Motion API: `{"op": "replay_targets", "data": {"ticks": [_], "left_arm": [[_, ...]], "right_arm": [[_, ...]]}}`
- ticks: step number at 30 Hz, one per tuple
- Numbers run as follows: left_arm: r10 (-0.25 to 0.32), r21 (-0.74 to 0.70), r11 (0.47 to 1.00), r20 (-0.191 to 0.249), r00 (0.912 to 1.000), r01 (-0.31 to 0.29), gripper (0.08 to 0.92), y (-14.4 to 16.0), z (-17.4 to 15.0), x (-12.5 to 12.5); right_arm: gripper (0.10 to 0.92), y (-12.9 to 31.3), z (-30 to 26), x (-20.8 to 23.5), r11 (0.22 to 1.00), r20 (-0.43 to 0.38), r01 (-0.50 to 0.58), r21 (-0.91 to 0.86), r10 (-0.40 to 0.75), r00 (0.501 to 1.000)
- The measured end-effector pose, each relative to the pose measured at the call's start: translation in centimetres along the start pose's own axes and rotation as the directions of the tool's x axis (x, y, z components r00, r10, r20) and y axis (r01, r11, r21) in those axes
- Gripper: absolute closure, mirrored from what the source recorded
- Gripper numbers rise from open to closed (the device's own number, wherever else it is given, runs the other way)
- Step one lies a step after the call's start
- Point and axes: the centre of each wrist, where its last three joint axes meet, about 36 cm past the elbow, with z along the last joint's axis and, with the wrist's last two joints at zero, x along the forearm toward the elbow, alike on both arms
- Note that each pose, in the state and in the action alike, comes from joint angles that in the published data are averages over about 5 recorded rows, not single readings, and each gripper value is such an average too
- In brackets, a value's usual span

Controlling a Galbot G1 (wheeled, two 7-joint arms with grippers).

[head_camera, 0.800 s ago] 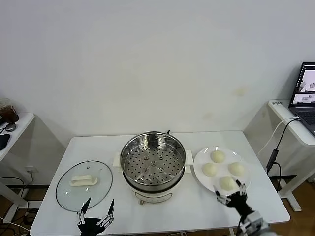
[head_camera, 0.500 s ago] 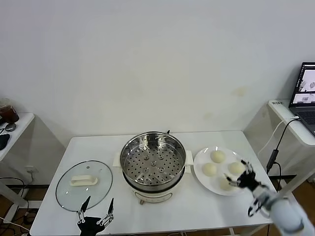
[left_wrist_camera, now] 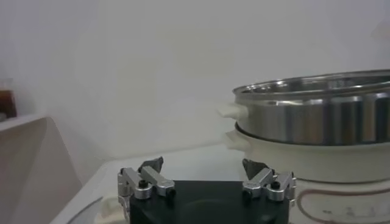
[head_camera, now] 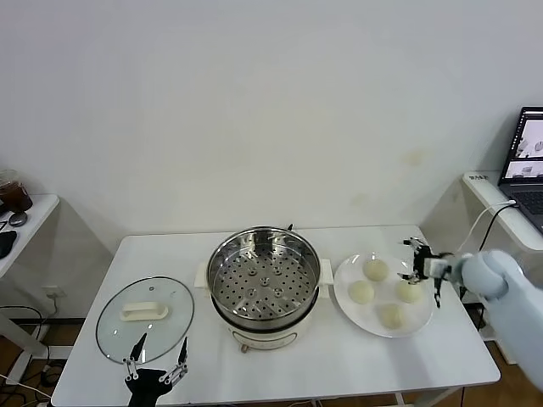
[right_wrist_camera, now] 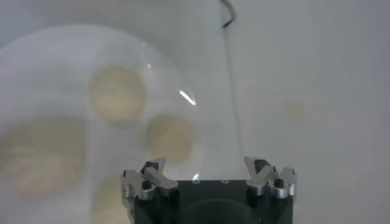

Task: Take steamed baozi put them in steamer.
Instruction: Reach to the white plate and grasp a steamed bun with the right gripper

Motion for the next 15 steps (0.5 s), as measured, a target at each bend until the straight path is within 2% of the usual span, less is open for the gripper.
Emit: {"op": "replay_targets", "data": {"ticks": [8,15], "left_arm": [[-0.018,-0.015,1.000,0.001,0.9998,0.018,0.177,0.6,0.2,-0.2],[-0.021,-0.026,0.999,0.005,0.9998,0.021,0.177,0.9,0.3,-0.3]], "right_arm": [[0.200,-3.5,-0.9,-3.4,0.988,-0.054,0.152,0.019,-0.151,0.987],[0.200,-4.9,-1.7,-5.5,0.977,-0.072,0.212,0.011,-0.211,0.975]]}}
